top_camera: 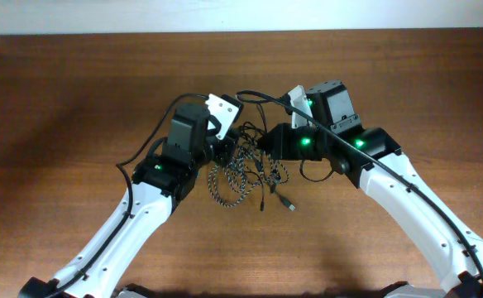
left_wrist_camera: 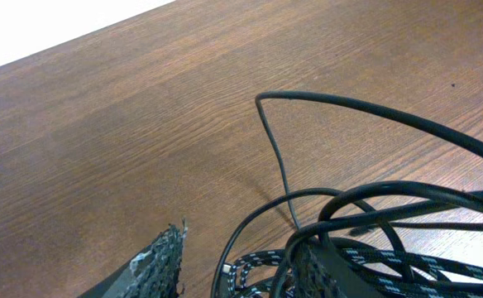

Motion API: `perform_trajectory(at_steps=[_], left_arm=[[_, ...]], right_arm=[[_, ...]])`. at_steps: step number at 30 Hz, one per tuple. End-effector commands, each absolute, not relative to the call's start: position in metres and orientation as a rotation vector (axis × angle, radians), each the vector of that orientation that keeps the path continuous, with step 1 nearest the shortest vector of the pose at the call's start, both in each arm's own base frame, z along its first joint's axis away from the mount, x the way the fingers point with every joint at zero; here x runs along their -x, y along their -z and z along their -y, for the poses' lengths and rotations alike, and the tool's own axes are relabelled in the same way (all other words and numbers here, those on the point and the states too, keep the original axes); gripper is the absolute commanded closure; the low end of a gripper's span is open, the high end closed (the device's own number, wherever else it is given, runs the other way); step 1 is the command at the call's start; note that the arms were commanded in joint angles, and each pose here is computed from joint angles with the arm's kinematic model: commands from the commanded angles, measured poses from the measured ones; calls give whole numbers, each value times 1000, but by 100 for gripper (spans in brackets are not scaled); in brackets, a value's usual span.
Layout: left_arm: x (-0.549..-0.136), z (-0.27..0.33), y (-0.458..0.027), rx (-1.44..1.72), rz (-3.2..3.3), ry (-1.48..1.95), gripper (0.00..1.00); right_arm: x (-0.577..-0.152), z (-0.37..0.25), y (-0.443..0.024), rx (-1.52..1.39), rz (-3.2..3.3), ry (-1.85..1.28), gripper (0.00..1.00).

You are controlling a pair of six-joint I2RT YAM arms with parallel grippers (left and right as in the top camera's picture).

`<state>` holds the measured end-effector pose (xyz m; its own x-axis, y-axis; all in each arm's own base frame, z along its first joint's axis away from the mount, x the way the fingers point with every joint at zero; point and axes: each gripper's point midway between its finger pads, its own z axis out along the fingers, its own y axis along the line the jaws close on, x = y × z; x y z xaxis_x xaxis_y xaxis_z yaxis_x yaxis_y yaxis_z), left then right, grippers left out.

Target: Untangle cables

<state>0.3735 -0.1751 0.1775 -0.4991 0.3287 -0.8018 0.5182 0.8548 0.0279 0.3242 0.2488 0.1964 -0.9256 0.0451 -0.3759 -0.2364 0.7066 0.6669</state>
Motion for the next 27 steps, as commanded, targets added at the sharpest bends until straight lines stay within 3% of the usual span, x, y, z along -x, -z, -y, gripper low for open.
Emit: perform_trajectory(at_steps=[1, 10, 12, 13, 14, 19, 20, 21, 22, 25, 27], left_arm=[[-389, 140, -175, -457, -2173, 108, 55], [-396, 148, -166, -378, -2195, 187, 37], [-400, 158, -160, -402, -2187, 239, 27], [-403, 162, -163, -407, -2166, 258, 18], [-407, 165, -169, -408, -2134, 273, 0], [-409, 174, -169, -429, -2114, 320, 1], [-415, 175, -167, -427, -2103, 319, 21], [-418, 172, -166, -412, -2100, 299, 55], [-422, 165, -166, -386, -2101, 257, 68], [-428, 135, -165, -294, -2121, 108, 100], [-420, 115, -169, -257, -2155, 70, 100]], right_arm=[[-319, -253, -207, 165, -2539, -1118, 96], [-304, -265, -216, 232, -2534, -1270, 96], [-303, -265, -217, 233, -2534, -1272, 96], [-303, -265, -217, 233, -2534, -1272, 96], [-303, -265, -217, 233, -2534, -1272, 96], [-300, -268, -219, 250, -2532, -1310, 96], [-298, -269, -220, 258, -2531, -1327, 96], [-298, -269, -220, 258, -2531, -1327, 96], [-298, -269, -220, 258, -2531, -1326, 96], [-302, -266, -218, 245, -2533, -1288, 96], [-310, -260, -212, 209, -2537, -1208, 96]])
